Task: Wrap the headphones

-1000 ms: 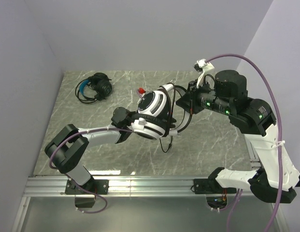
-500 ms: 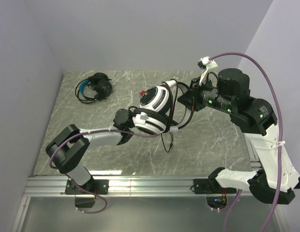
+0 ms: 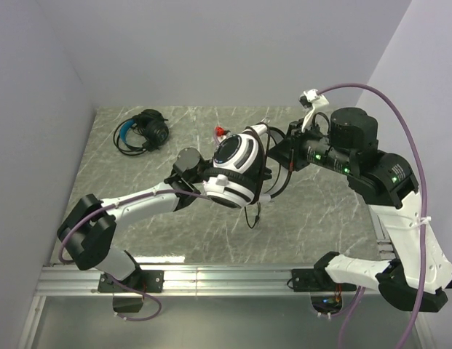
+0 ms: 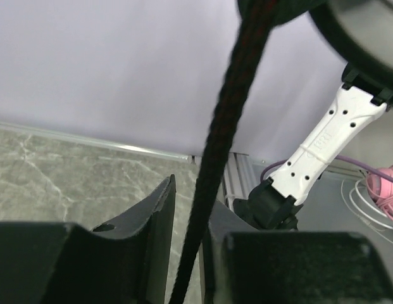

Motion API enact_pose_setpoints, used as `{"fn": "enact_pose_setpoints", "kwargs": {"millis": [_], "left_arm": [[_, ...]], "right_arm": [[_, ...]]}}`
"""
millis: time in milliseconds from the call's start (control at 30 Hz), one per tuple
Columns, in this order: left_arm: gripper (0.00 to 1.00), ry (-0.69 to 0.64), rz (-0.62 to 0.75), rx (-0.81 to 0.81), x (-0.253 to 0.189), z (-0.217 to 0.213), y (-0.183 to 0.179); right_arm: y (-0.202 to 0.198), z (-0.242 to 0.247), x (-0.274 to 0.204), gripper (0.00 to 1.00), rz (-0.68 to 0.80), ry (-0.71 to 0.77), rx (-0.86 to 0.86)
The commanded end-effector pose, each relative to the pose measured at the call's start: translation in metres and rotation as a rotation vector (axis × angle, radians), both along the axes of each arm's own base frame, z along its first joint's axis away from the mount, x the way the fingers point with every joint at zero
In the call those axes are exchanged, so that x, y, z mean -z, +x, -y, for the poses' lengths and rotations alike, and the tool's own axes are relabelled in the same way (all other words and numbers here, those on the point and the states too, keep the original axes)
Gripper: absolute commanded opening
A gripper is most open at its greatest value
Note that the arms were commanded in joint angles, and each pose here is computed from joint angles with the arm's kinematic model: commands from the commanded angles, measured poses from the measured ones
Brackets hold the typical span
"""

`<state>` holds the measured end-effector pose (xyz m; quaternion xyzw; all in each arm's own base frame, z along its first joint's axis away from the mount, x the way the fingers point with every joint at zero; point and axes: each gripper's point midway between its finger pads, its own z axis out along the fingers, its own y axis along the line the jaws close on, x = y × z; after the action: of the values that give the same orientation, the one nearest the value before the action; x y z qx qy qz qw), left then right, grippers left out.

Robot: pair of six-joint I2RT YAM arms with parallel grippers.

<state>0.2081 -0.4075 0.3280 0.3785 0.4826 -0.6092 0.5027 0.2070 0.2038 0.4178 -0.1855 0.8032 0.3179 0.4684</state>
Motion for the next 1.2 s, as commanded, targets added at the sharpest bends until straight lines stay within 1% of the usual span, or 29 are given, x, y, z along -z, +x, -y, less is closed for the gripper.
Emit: {"fn": "enact_pose_setpoints", "kwargs": {"millis": [0, 133, 267, 433, 500, 533, 633, 833, 867, 967, 1167], "left_arm": [[0.24, -0.008, 0.046, -0.013, -0.006, -0.003, -0.002], [0.23, -0.025, 0.021, -0.001, 0.004, -0.003, -0.004], [0.23, -0.033, -0.003, 0.007, 0.011, -0.006, -0.010], [0.22, -0.057, -0.023, 0.017, 0.018, -0.013, -0.026], [0.19, -0.060, -0.047, 0.018, 0.025, -0.017, -0.031], [0.17, -0.083, -0.039, 0.025, 0.021, -0.019, -0.037], [0.16, -0.092, -0.056, 0.044, 0.025, -0.021, -0.050], [0.14, -0.063, -0.088, 0.022, 0.033, -0.021, -0.064], [0.12, -0.033, -0.108, 0.019, 0.039, -0.018, -0.064], [0.10, 0.002, -0.128, 0.018, 0.046, -0.013, -0.073], [0.08, 0.022, -0.193, 0.023, 0.056, -0.010, -0.089]], "right_arm": [[0.003, -0.001, -0.032, 0.00, 0.078, 0.108, 0.017], [0.008, 0.004, -0.035, 0.00, 0.084, 0.098, 0.056], [0.022, 0.019, -0.038, 0.00, 0.097, 0.094, 0.170], [0.039, 0.034, -0.038, 0.00, 0.102, 0.118, 0.272], [0.043, 0.037, -0.037, 0.00, 0.100, 0.119, 0.299], [0.047, 0.039, -0.036, 0.00, 0.100, 0.115, 0.314], [0.055, 0.048, -0.034, 0.00, 0.102, 0.099, 0.374], [0.076, 0.065, -0.015, 0.00, 0.091, 0.027, 0.503], [0.079, 0.067, -0.012, 0.00, 0.090, 0.019, 0.522], [0.089, 0.077, -0.002, 0.00, 0.085, -0.018, 0.594], [0.103, 0.096, 0.017, 0.00, 0.081, -0.092, 0.710]]}}
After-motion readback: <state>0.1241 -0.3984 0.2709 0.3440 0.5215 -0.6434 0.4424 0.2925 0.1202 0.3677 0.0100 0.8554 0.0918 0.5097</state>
